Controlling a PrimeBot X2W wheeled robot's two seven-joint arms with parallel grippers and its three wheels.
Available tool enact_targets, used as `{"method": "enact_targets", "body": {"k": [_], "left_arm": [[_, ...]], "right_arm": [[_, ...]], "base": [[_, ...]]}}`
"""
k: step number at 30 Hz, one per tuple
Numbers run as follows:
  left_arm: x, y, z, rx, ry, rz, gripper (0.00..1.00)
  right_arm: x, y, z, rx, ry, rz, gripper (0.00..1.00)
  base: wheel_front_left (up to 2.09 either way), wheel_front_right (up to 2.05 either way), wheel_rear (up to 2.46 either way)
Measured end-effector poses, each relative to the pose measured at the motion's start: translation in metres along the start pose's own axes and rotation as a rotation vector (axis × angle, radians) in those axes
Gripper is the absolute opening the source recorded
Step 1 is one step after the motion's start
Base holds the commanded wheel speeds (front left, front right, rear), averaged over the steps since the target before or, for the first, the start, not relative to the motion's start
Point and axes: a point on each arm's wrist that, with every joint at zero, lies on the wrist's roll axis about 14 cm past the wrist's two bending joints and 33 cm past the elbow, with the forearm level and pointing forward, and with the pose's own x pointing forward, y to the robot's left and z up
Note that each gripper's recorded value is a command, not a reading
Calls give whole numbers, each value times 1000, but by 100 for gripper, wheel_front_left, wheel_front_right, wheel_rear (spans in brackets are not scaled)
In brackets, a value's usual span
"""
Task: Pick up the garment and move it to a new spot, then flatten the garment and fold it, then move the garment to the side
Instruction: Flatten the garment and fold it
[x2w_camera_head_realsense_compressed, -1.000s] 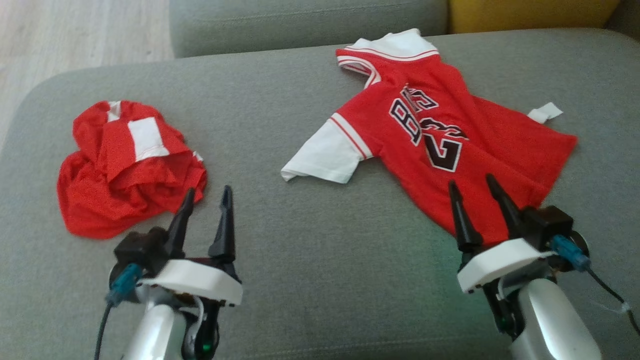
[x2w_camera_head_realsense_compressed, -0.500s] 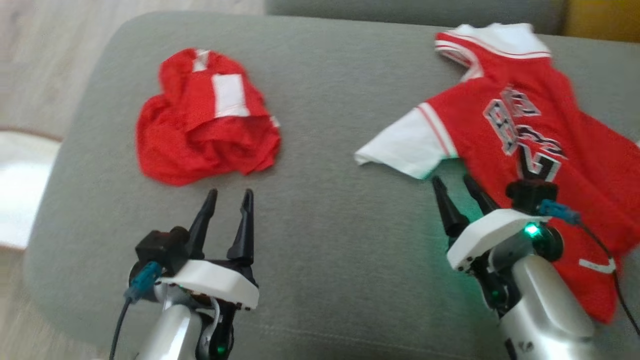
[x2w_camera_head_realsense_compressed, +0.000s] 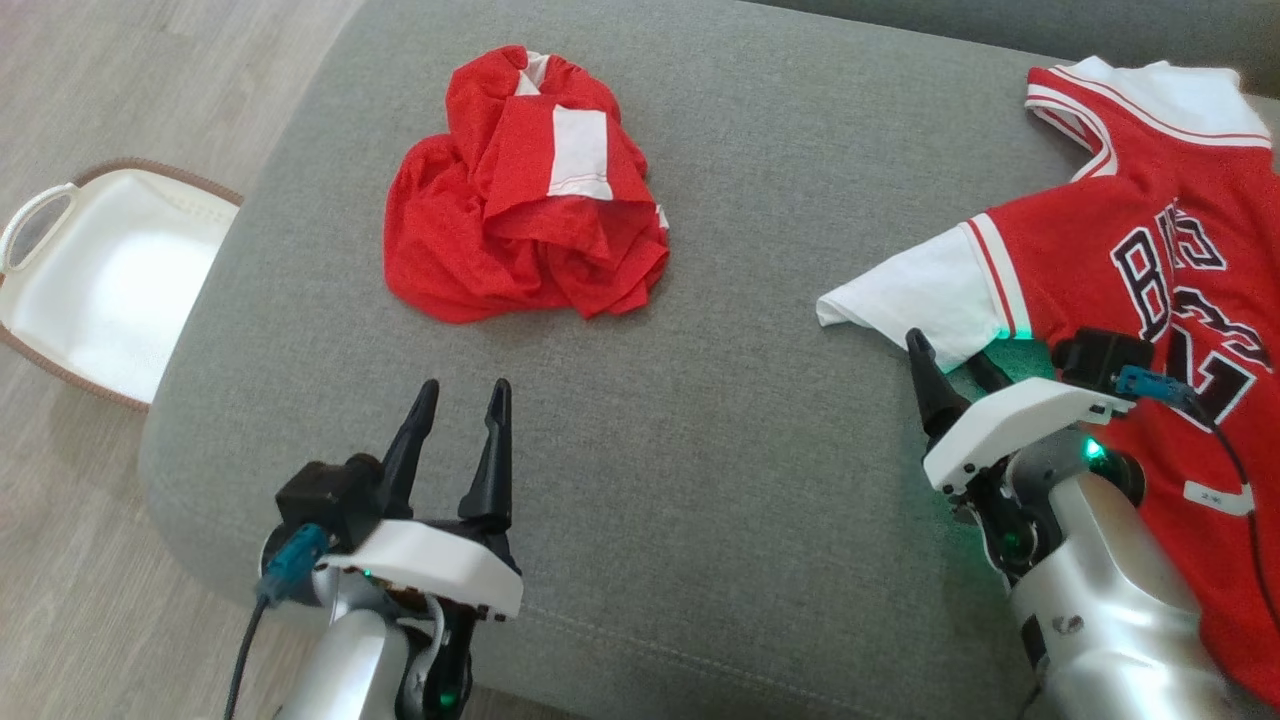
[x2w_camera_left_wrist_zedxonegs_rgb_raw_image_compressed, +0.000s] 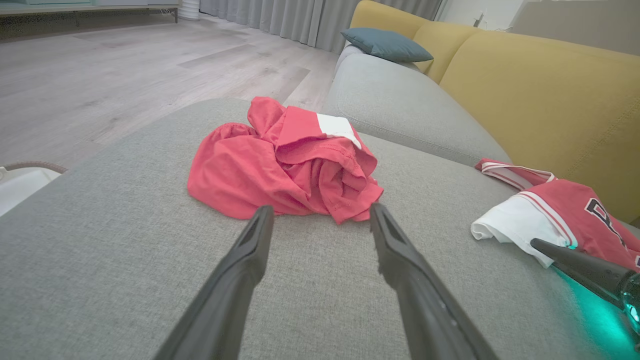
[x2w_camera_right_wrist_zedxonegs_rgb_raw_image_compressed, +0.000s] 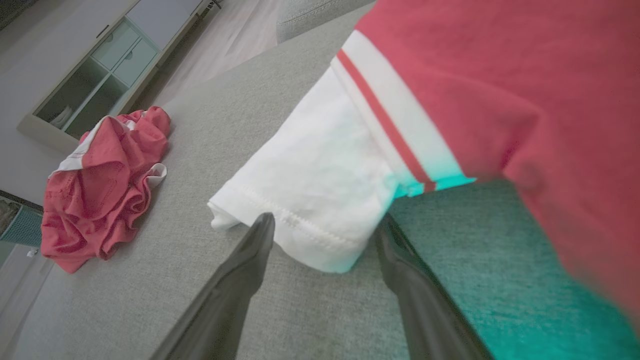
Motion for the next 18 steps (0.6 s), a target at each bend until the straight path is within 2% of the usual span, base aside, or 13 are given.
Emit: {"method": "enact_targets", "body": {"k": [1,2,3,11,18], "left_arm": [[0,0,0,1,-1,2,100],[1,0,0,0,-1,0,100],[1,-1,0,0,-2,-3,100],[8,-16,1,3,-5,-54,100],[11,-39,6,2,-26,-126,100]], "right_arm": [[0,-1,-2,5,8,-5,52],[1,-2,-2,11,12,-7,16],[0,-3,-2,13,13,-10,0],[-12,-5,-1,-23,-8,-12,0],[-43,-2,-11,0,-26,0,0]], "base": [[0,0,0],[0,0,0],[0,0,0],[0,0,0],[0,0,0]]}}
